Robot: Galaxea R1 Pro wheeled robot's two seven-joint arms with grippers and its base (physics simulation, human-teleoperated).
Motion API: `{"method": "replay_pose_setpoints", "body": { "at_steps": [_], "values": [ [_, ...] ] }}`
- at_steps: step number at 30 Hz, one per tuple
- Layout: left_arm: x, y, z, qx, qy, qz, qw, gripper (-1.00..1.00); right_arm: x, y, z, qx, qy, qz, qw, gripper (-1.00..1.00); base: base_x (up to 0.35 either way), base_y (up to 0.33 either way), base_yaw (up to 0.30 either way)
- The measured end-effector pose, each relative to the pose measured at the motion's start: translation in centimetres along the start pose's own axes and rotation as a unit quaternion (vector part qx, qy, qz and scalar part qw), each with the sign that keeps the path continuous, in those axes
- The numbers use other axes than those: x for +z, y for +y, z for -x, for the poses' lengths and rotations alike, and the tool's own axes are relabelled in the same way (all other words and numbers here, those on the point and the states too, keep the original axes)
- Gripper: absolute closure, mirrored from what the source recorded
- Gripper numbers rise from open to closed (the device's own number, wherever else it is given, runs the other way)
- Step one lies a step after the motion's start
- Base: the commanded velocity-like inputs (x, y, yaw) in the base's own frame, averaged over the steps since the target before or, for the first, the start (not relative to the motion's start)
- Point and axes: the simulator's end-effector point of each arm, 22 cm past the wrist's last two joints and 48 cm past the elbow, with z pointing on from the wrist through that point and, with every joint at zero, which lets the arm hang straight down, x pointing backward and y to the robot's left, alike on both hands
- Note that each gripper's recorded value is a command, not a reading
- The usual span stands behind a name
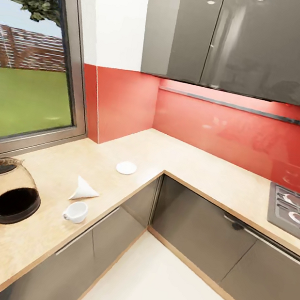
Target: Set up a coffee station on the kitchen countertop: keep the coffee maker on the countertop, move the bottle of coffee from the kitchen shelf to the counter next to the coffee maker, place a paper coffee filter on top of the coffee maker, put the saucer next to the coffee maker with the coffee cup on the saucer, and place the electric kettle next to the coffee maker.
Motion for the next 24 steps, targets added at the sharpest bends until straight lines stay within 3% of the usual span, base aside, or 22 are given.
{"method": "replay_pose_setpoints", "body": {
  "at_steps": [24],
  "values": [
    [-1.6,-0.2,-0.2,-0.001,0.004,-0.004,1.0000,-1.00,-1.5,-0.1,0.2,0.000,0.000,0.000,1.0000,-1.00,0.000,0.000,0.280]
  ]
}}
